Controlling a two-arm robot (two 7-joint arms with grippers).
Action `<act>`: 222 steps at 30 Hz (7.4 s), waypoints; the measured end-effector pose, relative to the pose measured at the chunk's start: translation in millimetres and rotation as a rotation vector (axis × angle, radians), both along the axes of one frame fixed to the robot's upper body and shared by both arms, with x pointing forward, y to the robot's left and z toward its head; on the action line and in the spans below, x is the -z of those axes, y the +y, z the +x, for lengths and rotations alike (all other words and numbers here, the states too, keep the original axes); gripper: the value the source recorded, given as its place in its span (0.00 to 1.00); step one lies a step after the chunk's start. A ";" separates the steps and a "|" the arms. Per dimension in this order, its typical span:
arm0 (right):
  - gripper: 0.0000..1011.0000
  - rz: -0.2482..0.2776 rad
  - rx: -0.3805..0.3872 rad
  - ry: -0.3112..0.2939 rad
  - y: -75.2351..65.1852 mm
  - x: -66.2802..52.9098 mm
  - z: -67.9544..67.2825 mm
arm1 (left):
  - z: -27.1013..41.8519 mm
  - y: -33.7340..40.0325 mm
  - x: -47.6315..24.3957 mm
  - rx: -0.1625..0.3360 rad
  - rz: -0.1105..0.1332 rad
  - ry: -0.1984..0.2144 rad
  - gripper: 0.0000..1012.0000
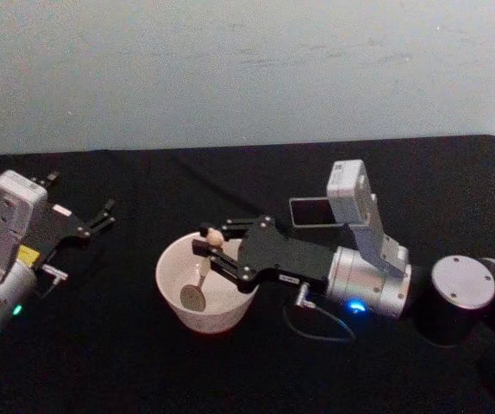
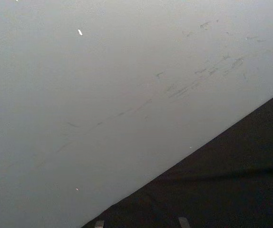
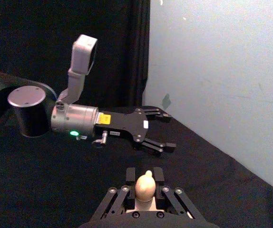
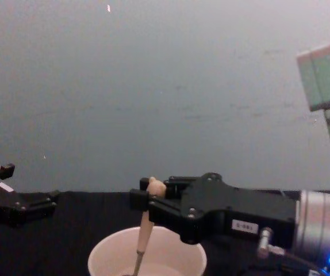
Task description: Pick up the stirring spoon with one hand, stir inside the cup, then place it back in its original position.
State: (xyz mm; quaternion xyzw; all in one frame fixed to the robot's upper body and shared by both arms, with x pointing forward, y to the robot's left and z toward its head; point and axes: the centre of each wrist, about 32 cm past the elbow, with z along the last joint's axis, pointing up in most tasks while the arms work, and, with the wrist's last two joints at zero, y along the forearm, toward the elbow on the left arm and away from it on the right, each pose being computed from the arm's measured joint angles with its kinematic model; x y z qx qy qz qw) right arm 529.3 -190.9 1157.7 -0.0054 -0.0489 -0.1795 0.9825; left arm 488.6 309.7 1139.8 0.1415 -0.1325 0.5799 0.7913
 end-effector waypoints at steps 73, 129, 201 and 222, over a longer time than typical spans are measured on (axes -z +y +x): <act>0.21 -0.009 0.014 0.047 -9.3 -1.4 -5.7 | 0.0 0.0 0.0 0.000 0.000 0.000 0.99; 0.21 -0.037 0.091 0.021 -30.6 -5.7 6.3 | 0.0 0.0 0.0 0.000 0.000 0.000 0.99; 0.21 -0.019 0.092 -0.024 -17.3 -20.0 21.7 | 0.0 0.0 0.0 0.000 0.000 0.000 0.99; 0.21 0.064 0.151 -0.111 -53.4 -74.7 5.9 | 0.0 0.0 0.0 0.000 0.000 0.000 0.99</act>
